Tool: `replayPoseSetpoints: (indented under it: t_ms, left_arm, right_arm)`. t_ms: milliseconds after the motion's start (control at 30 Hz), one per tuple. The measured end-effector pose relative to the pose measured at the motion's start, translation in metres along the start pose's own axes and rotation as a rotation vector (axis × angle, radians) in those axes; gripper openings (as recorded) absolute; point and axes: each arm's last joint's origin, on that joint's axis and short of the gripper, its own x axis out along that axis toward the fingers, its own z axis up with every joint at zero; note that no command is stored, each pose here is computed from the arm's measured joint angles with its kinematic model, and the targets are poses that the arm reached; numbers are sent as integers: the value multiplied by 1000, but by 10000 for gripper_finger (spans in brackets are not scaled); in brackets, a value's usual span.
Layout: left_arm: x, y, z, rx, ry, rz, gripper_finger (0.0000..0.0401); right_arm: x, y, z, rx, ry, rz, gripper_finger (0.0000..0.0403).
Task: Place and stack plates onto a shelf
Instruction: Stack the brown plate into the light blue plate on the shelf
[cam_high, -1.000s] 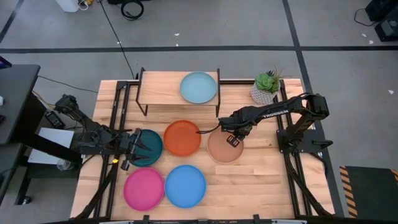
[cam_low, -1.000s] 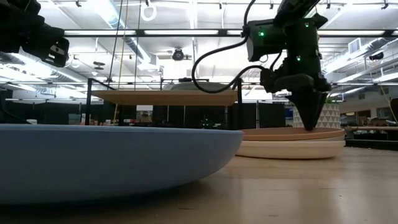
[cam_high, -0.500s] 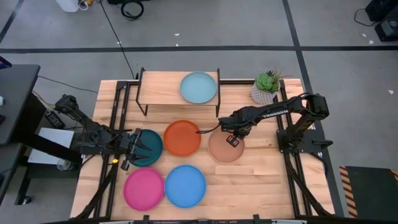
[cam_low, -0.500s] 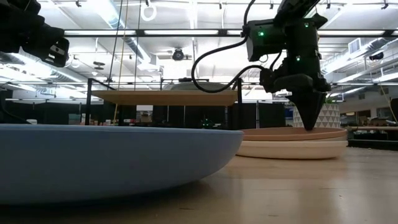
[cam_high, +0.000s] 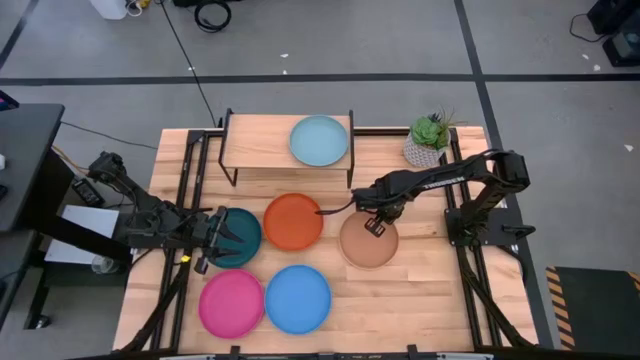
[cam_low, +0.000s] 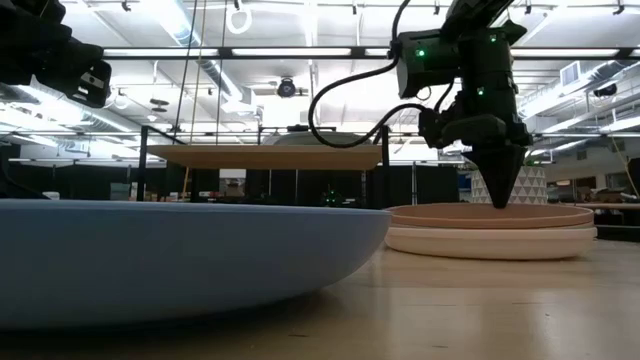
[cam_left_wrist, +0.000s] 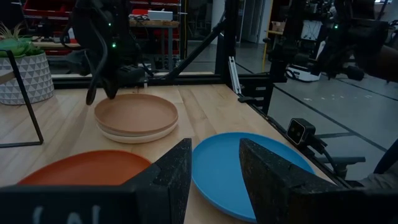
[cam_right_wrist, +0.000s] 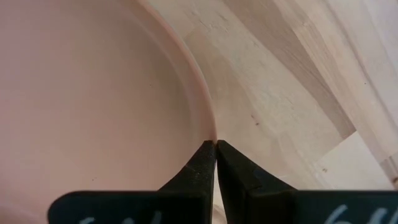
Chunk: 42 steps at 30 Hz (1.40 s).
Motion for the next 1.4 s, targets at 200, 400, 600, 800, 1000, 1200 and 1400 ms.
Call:
replayPoseSetpoints:
  t_ms: [200,400,600,800,1000,1200,1400]
  left_arm:
    - [0,0,0,0,0,0,142]
    - [0,0,0,1,0,0,142]
    - [0,0,0,8,-2,0,142]
    - [0,0,0,8,-2,0,142]
    - [0,0,0,8,-2,0,142]
    - [0,0,0,8,-3,0,142]
    - [0,0,0,7,-2,0,142]
  right_arm:
    - [-14,-4,-4,3,-43,40,19]
    - [-28,-9,-8,6,-86,78,19]
    - [-34,-12,-10,8,-107,97,18]
    - [-34,-12,-10,-15,-108,96,15]
    - [-34,-12,-9,-37,-112,97,15]
    - [-37,-9,-7,-60,-143,163,12]
    - [-54,-4,-1,-90,-199,224,11]
